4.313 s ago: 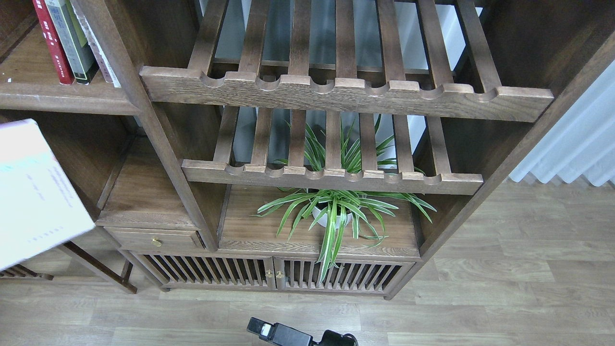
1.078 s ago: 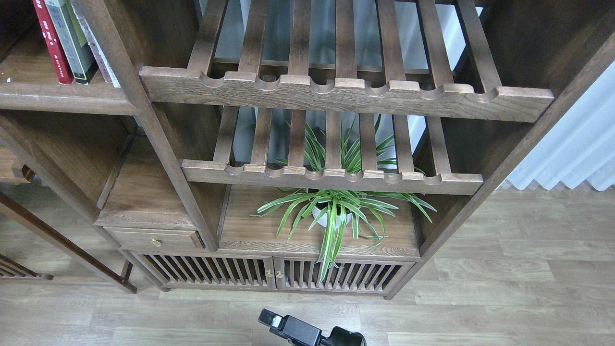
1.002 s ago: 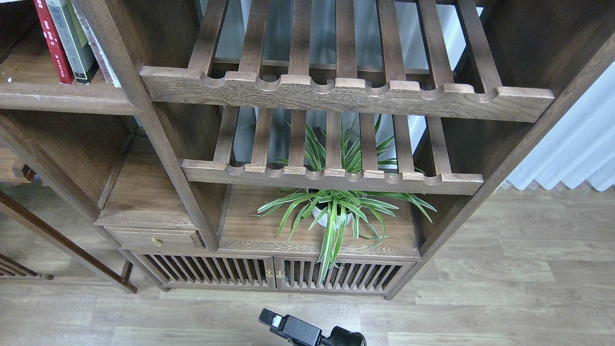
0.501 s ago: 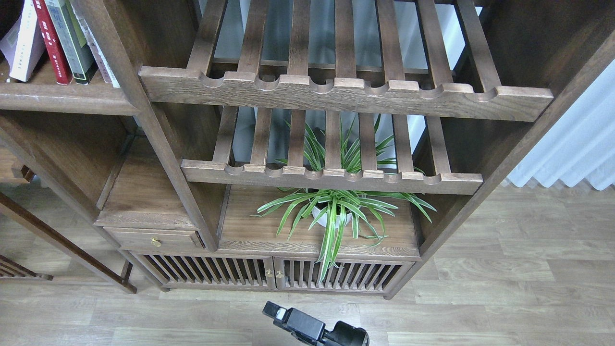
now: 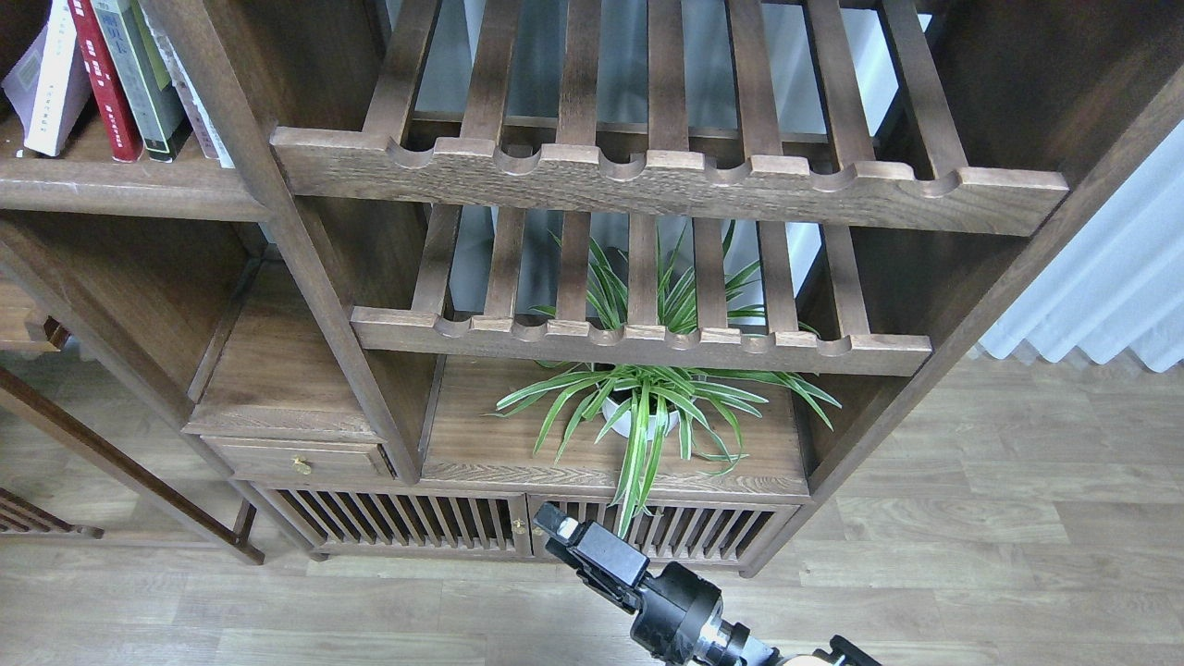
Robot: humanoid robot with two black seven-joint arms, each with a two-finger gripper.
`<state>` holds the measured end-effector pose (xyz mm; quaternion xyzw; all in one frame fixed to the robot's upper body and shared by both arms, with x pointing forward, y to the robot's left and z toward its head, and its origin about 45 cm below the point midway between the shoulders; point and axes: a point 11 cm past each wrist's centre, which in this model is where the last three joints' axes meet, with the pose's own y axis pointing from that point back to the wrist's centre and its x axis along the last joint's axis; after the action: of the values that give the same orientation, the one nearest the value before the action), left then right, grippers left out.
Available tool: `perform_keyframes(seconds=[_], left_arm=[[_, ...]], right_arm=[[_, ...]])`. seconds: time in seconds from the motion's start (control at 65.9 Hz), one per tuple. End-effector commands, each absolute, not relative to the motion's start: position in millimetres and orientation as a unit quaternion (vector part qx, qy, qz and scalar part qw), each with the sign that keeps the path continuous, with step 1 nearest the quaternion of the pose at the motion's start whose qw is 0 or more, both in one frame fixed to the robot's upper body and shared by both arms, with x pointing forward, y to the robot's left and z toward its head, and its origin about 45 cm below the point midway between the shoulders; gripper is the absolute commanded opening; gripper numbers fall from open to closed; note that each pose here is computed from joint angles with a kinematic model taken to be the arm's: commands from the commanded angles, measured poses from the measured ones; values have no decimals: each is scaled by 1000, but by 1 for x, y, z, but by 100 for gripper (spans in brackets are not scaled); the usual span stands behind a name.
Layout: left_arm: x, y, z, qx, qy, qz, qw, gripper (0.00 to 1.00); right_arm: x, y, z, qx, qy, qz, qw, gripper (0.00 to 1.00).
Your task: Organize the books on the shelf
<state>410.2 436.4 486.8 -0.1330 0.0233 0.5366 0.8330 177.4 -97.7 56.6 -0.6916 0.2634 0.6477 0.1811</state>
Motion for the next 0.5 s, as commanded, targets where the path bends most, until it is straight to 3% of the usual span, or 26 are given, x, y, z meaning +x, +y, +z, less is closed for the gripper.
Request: perform_keyframes(seconds=[0.0,0.486], left_arm=[[398,438,475,-136,34,531,836,46],[359,437,405,-120,104,521,839,46]], right_arm=[[180,-96,62,-696,258,644,185,100],[193,-100,73,-703,259,630,204,100]])
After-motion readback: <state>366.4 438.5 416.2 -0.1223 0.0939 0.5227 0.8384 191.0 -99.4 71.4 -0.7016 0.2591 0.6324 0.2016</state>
